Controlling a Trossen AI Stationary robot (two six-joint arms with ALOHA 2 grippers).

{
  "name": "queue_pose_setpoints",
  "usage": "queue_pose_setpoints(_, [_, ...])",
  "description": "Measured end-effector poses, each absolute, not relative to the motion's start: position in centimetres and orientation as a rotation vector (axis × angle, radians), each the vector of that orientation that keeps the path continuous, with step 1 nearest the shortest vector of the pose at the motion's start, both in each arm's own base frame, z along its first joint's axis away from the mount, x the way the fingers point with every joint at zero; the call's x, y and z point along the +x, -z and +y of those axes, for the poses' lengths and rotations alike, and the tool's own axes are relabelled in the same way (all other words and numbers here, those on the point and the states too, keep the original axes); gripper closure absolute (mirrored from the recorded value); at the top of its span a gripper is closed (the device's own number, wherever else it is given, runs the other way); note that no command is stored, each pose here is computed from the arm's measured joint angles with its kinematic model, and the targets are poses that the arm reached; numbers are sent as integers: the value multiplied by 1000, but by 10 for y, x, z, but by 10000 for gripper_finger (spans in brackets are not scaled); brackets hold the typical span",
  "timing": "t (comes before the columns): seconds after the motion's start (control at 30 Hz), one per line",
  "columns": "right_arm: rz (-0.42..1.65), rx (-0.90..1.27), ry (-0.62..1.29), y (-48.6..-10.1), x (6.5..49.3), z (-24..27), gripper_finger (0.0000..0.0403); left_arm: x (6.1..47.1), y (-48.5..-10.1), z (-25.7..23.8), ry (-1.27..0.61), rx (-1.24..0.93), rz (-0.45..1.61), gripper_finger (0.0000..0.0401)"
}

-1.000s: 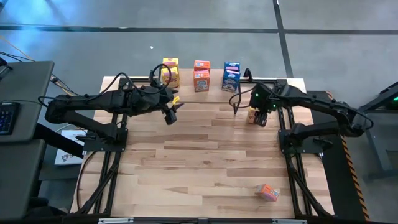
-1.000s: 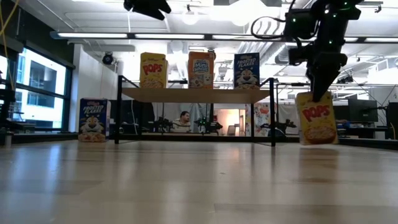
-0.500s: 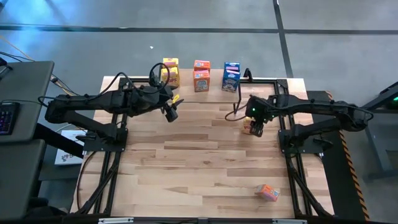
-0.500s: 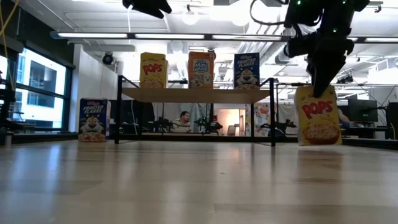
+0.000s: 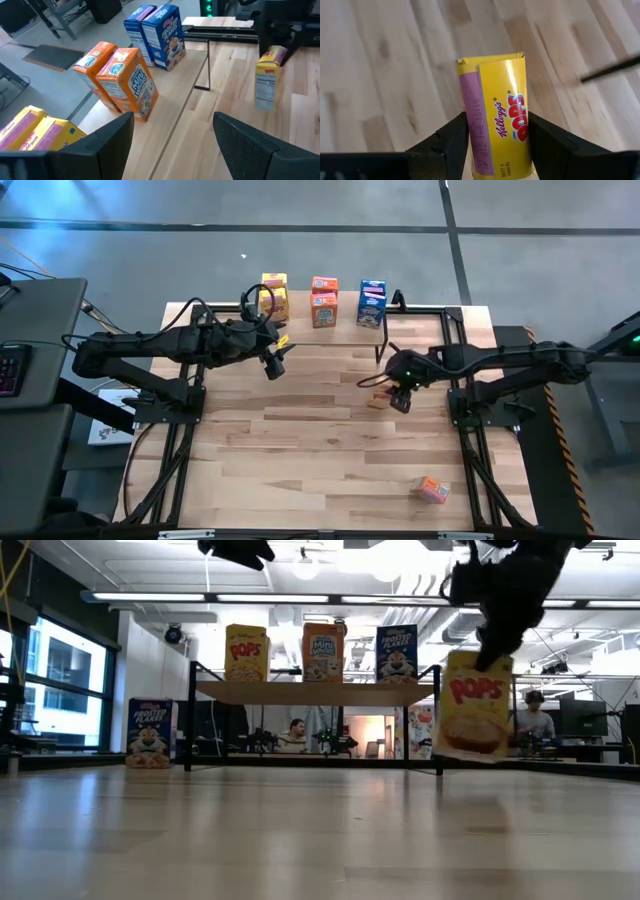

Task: Stack cereal on shelf
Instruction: Put the yellow cereal box on the shelf aligned with the other yellow cereal boxes

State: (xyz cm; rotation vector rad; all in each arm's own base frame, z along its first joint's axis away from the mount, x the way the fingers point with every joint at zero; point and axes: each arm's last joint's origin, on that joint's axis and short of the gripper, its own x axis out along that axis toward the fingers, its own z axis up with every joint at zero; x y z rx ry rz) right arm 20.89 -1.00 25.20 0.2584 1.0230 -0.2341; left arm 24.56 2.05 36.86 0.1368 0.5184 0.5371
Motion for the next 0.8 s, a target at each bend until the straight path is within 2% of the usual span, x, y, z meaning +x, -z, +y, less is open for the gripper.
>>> queue_pose_setpoints(0.53, [591, 201, 106, -281, 240, 1, 226, 246, -369, 21, -537, 137, 518, 137])
queue_pose_setpoints(0.8, [536, 142, 82, -309, 246, 1, 226, 246, -369, 21, -538, 135, 513, 137])
